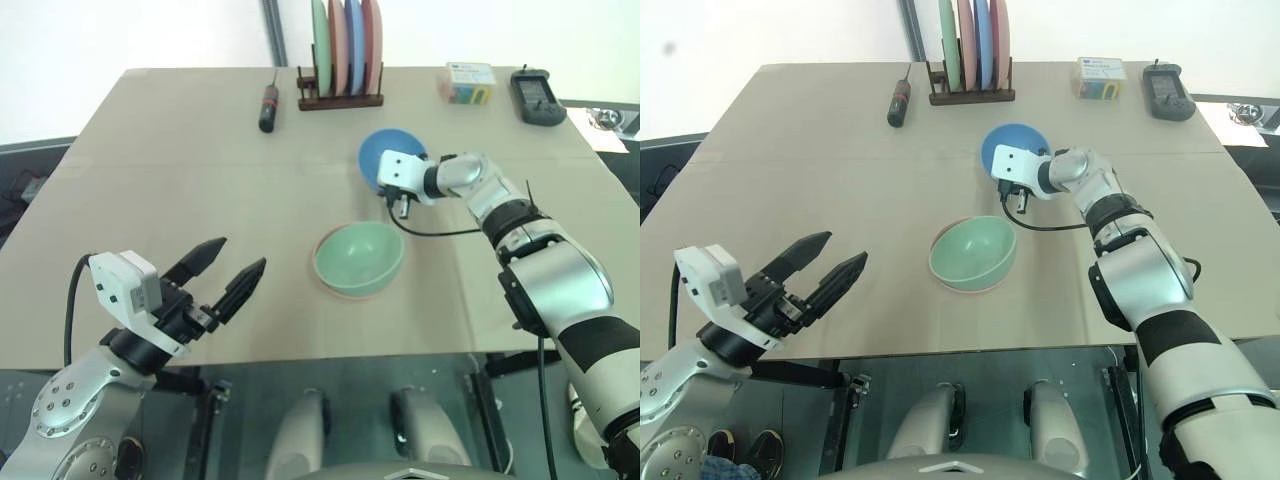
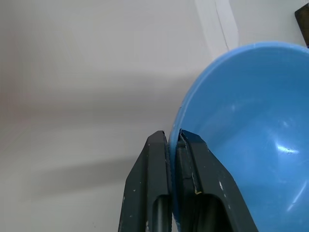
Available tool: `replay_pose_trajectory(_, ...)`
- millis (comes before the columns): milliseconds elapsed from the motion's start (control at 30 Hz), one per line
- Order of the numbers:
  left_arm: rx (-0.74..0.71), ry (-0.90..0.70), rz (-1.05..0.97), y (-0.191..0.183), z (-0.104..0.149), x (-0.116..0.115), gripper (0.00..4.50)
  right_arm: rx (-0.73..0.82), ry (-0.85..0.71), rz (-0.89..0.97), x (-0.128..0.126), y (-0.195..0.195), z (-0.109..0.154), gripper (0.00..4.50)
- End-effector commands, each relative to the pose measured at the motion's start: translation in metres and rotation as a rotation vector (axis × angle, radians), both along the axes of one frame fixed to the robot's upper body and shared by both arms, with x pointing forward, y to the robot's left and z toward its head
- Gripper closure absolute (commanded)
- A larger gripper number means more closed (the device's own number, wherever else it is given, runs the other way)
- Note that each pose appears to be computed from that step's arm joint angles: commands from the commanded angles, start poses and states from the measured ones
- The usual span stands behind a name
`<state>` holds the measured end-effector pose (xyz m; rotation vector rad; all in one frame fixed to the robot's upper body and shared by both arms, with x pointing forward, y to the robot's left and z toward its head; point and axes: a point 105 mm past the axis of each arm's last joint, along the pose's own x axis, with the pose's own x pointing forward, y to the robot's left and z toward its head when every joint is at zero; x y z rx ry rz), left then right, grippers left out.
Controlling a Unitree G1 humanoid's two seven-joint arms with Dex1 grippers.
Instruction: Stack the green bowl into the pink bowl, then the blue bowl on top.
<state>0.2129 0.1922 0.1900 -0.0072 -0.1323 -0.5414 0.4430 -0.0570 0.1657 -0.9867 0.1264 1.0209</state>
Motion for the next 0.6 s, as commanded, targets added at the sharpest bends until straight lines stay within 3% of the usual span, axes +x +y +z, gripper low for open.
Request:
replay_pose_trajectory(33,0.029,-0.020,-0.144,-0.019,0.007,-0.011,0.77,0.121,-0.079,0.108,-0.005,0.002,0.056,4.36)
replay_pose_trajectory(167,0.073,0.003,-0.173,-0.015,0.003,-0.006,0.77,0.174,-0.075,0.431,-0.045,0.016,0.088,4.36)
replay_pose_trajectory(333,0.095,-0.007,-0.230,-0.015,0.006,0.006,0.77,0.089,0.005,0.679,-0.110,0.008,0.082,4.36)
replay_pose_trajectory(467,0.111,-0.004,-0.270,-0.017,0.006,0.012,0.77,0.111,0.087,0.760,-0.160,0.008,0.084,4.36)
replay_pose_trajectory(600,0.123,-0.002,-0.309,-0.018,0.006,0.018,0.77,0.077,0.119,0.744,-0.181,0.006,0.078,4.36)
